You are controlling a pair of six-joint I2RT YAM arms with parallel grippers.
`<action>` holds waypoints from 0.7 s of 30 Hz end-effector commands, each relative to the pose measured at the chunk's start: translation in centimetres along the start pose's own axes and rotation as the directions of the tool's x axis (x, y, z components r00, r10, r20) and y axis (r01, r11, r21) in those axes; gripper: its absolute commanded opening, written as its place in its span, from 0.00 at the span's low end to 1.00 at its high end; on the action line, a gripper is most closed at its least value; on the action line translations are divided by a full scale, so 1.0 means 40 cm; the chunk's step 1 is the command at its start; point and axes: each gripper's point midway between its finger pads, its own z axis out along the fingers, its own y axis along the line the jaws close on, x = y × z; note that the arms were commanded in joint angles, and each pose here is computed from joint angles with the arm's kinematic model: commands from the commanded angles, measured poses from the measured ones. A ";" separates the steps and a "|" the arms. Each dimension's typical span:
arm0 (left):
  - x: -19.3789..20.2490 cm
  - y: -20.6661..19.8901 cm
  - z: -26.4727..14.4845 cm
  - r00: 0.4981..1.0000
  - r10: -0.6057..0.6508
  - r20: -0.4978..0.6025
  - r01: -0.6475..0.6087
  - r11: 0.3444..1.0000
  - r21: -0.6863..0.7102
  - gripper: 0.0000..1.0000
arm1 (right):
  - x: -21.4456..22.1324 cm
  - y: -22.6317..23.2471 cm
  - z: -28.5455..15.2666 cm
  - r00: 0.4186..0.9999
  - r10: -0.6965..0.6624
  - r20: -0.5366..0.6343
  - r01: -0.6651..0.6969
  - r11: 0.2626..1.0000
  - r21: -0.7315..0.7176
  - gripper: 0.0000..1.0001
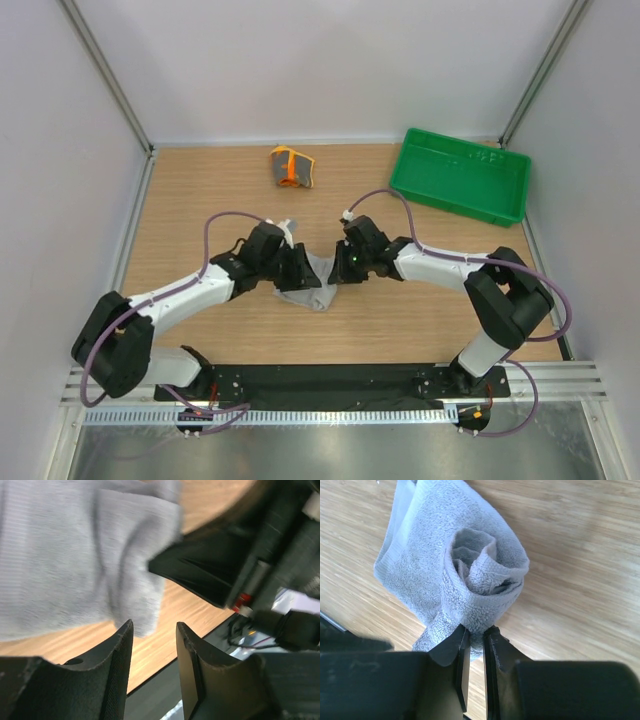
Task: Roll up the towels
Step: Roll the towel
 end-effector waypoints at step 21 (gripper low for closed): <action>0.068 -0.128 0.041 0.951 0.302 0.065 -0.298 0.952 -0.066 0.38 | -0.003 -0.001 -0.038 0.999 -0.019 -0.034 0.024 0.987 0.159 0.01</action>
